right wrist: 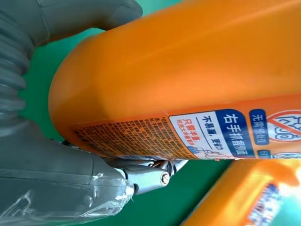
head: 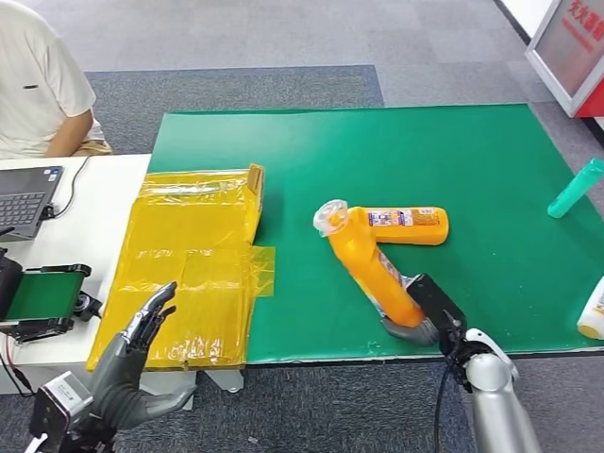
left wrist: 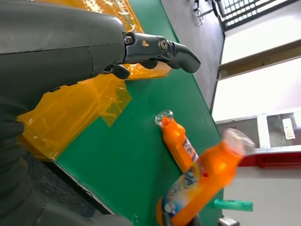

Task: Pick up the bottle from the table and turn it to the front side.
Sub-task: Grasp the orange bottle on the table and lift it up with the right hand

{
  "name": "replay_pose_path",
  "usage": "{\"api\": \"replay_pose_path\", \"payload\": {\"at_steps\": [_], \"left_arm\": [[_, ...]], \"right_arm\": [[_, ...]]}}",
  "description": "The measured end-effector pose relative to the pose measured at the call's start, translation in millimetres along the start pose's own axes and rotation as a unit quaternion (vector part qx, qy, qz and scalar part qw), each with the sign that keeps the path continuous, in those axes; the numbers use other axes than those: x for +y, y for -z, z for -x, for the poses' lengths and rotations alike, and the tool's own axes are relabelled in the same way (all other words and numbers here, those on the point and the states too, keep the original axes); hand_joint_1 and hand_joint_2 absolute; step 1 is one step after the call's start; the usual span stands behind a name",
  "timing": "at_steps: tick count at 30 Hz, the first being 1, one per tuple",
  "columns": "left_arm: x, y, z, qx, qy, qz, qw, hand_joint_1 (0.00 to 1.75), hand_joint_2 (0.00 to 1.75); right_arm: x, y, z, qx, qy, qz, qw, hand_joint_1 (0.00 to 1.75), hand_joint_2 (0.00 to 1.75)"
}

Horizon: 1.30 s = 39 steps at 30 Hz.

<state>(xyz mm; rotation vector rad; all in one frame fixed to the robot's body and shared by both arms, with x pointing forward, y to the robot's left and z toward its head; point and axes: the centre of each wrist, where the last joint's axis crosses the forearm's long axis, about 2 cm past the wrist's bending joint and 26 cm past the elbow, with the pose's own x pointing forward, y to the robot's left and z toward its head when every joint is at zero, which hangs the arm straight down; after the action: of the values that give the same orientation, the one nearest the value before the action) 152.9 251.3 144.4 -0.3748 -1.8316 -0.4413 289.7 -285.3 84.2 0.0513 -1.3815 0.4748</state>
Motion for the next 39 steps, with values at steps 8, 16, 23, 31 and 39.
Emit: {"api": "replay_pose_path", "payload": {"at_steps": [8, 16, 23, 31, 39], "left_arm": [[2.8, -0.3, 0.0, 0.000, 0.009, 0.002, 1.000, 0.00, 1.75], [4.8, 4.6, -1.4, -0.004, 0.006, -0.009, 1.000, 0.00, 1.75], [6.4, 21.5, -5.6, -0.010, -0.066, -0.055, 0.996, 0.00, 1.75], [5.1, 44.0, -9.8, -0.036, -0.158, -0.070, 0.984, 0.00, 1.75], [-8.0, 72.9, -20.8, -0.061, -0.171, -0.042, 0.982, 0.00, 1.75]], "right_arm": [[12.4, -9.3, -2.3, -0.018, 0.046, -0.008, 0.999, 1.75, 1.75], [25.6, -14.5, -13.6, -0.070, 0.121, -0.020, 0.990, 1.75, 1.75], [66.7, -23.5, -44.9, -0.167, 0.093, -0.080, 0.978, 1.75, 1.75], [99.2, -28.2, -80.3, -0.262, 0.033, -0.105, 0.959, 1.75, 1.75], [116.1, -26.0, -106.0, -0.307, -0.046, -0.092, 0.946, 1.75, 1.75]]}}
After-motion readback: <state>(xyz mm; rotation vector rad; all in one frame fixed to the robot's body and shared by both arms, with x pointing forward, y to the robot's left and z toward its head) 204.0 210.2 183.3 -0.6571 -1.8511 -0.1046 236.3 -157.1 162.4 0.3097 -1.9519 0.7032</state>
